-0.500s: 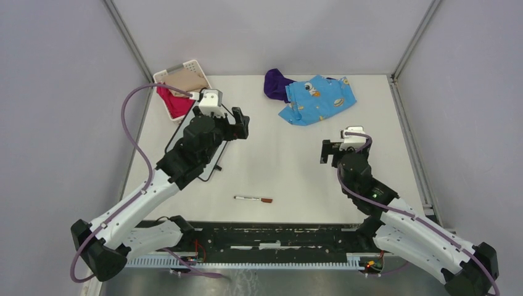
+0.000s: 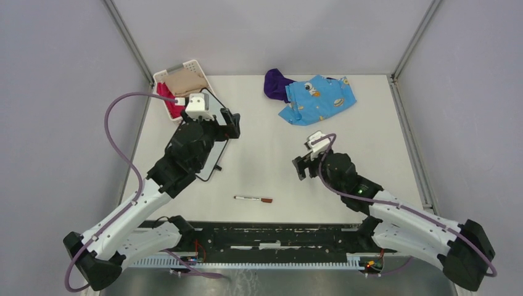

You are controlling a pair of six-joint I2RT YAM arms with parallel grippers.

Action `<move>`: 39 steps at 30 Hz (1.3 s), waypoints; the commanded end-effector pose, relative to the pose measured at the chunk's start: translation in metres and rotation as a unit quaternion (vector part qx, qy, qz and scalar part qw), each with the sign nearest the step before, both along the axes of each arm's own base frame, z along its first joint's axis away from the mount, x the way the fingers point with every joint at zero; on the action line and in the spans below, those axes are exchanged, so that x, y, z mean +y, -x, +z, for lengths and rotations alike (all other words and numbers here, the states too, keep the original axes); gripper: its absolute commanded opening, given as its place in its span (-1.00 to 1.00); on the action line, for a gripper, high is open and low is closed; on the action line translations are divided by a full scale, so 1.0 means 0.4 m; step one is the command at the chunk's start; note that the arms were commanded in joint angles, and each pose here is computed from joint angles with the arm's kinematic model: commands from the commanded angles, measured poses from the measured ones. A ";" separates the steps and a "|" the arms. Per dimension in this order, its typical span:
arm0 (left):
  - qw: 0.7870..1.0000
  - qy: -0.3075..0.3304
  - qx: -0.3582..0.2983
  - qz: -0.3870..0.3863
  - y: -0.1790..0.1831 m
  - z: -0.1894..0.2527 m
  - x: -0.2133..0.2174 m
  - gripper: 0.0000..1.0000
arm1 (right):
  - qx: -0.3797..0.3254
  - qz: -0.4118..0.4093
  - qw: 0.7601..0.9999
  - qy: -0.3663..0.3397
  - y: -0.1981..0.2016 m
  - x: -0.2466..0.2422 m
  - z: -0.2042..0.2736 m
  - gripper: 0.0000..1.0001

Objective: Write a sentence on the whiteboard
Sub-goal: Move the whiteboard stand to the center of the board.

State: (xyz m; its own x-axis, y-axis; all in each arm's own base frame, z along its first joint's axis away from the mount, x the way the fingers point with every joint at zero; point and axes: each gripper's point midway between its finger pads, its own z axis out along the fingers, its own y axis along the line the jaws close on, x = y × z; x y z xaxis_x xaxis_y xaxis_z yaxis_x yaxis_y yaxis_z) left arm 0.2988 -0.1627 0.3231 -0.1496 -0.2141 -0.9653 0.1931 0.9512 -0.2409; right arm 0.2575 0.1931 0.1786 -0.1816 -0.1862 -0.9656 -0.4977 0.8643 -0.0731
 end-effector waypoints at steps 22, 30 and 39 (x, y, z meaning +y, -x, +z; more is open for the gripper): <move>0.994 0.027 -0.079 0.066 0.035 0.118 0.107 0.99 | -0.056 0.254 0.965 0.030 -0.252 0.581 -0.117 0.46; 0.994 0.046 -0.089 0.053 0.052 0.148 0.110 0.99 | -0.034 0.261 0.964 0.035 -0.346 0.661 -0.172 0.37; 0.993 0.056 -0.096 0.048 0.063 0.163 0.115 0.99 | 0.001 0.243 0.969 0.037 -0.413 0.681 -0.239 0.31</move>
